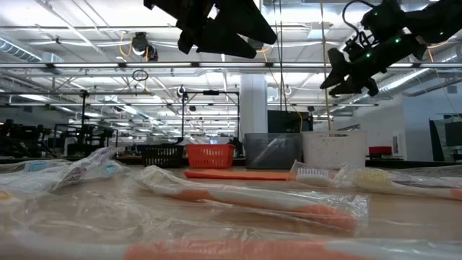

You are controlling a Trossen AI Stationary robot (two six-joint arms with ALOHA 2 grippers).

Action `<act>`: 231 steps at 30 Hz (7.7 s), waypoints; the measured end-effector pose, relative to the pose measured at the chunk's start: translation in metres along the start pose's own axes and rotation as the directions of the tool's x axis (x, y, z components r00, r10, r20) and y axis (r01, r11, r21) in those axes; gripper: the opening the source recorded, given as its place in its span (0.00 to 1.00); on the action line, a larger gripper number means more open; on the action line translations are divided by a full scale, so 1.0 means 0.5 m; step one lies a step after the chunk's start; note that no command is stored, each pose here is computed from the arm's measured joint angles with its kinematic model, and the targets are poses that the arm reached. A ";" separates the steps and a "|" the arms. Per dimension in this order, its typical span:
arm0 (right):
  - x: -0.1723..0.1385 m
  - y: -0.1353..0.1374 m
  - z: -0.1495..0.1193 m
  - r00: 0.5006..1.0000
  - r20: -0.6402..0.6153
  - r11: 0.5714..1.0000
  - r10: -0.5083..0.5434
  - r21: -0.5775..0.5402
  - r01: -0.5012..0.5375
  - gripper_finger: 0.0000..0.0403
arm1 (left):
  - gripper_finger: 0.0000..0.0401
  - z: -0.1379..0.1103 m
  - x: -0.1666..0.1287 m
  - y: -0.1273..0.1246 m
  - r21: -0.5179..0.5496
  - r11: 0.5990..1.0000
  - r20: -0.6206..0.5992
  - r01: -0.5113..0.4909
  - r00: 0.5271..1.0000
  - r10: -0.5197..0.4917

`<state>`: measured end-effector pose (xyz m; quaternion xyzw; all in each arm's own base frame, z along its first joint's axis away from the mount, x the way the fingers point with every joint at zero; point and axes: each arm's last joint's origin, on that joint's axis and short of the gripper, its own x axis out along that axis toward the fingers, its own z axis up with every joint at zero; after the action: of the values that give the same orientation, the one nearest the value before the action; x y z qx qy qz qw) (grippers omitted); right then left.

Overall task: Pick & Place Toothbrushes
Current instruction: Put the orange toothbrush into the white bin

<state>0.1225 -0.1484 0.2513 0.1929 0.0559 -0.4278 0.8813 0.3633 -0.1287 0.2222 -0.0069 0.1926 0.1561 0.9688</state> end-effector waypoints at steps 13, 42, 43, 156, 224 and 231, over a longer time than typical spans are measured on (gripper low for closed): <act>-0.036 0.104 -0.048 0.875 -0.226 0.900 0.427 0.019 -0.435 0.42 | 0.63 -0.011 0.000 0.004 0.039 0.999 -0.049 -0.010 0.999 0.012; -0.203 0.335 -0.288 0.326 -0.755 0.688 0.569 0.220 -0.691 0.42 | 0.63 -0.012 0.000 0.005 0.043 0.999 -0.055 -0.014 0.998 0.016; -0.209 0.342 -0.296 0.322 -0.755 0.684 0.571 0.220 -0.696 0.42 | 0.63 -0.012 0.000 0.005 0.043 0.999 -0.055 -0.014 0.998 0.016; -0.264 0.435 -0.251 0.746 -0.001 0.720 0.666 -0.261 -0.643 0.00 | 0.63 0.040 -0.001 -0.010 -0.096 0.984 0.160 0.148 0.978 -0.132; -0.222 0.449 -0.221 0.673 0.138 0.660 0.727 -0.411 -0.629 0.52 | 0.00 0.059 0.044 0.052 -0.105 0.953 0.148 0.285 0.952 -0.268; -0.218 0.448 -0.234 0.689 0.079 0.660 0.720 -0.381 -0.647 0.58 | 0.00 0.067 0.031 0.065 -0.102 0.965 0.120 0.241 0.966 -0.229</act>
<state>0.2355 0.1019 0.2379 0.0030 -0.0509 -0.0662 0.9965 0.3796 -0.0907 0.2491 -0.0775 0.1289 0.0509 0.9873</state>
